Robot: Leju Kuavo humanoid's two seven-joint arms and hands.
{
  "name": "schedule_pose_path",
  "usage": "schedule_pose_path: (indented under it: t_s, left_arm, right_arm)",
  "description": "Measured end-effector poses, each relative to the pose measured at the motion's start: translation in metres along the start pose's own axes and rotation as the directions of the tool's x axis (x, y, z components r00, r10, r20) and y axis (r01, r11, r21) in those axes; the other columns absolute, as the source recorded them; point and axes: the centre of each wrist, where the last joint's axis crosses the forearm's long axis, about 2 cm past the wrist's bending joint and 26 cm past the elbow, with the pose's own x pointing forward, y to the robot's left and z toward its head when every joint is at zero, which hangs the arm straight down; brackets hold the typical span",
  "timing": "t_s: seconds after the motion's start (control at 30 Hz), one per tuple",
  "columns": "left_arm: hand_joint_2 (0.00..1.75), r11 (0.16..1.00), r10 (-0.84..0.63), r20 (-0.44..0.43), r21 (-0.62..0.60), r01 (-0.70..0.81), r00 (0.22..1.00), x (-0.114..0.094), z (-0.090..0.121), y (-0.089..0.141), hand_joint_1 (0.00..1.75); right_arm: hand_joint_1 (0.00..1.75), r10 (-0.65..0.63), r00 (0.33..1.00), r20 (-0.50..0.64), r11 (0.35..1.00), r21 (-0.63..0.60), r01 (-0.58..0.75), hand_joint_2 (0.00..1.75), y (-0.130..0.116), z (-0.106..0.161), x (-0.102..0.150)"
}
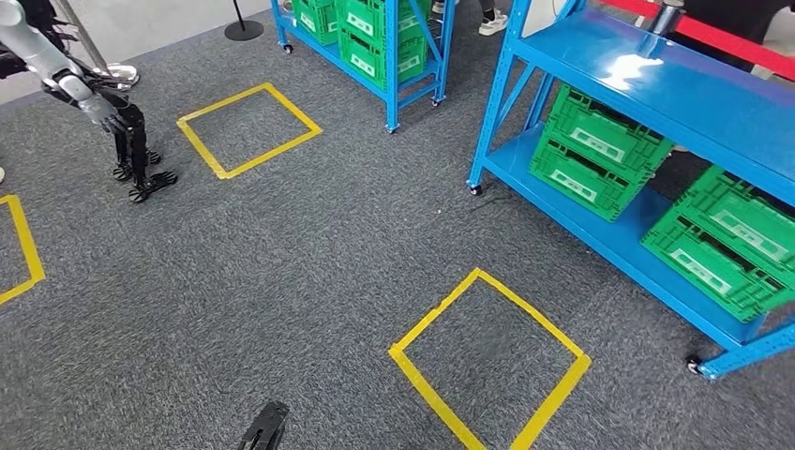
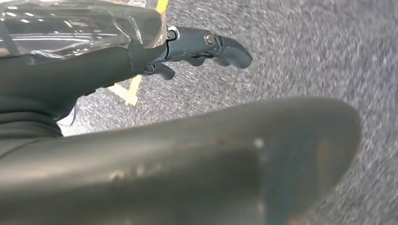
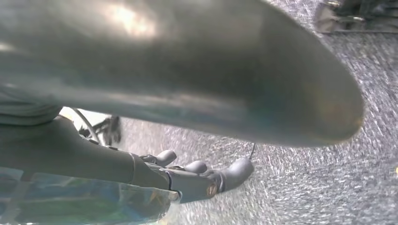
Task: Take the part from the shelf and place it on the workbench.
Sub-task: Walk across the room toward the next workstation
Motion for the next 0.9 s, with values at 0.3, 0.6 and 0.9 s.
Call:
schedule_pose_path:
  t_s: [0.3, 0.6, 0.9]
  left_arm:
    - [0.0, 1.0, -0.008, -0.006, -0.004, 0.008, 1.0, -0.002, 0.0007, -0.0032, 0.0]
    - [0.0, 1.0, -0.006, -0.01, -0.006, 0.006, 1.0, -0.0051, 0.0012, -0.0046, 0.0]
    - [0.0, 1.0, -0.002, -0.008, 0.005, 0.002, 1.0, -0.0044, 0.0004, -0.0004, 0.0]
  right_arm:
    - [0.0, 0.014, 1.0, -0.002, 1.0, -0.002, -0.014, 0.0, -0.0012, -0.0003, -0.0009]
    - [0.0, 0.016, 1.0, -0.004, 1.0, 0.003, -0.016, 0.0, 0.0007, -0.0001, -0.0018]
    - [0.0, 0.015, 1.0, -0.008, 1.0, 0.014, -0.015, 0.0, 0.0057, 0.0004, -0.0034]
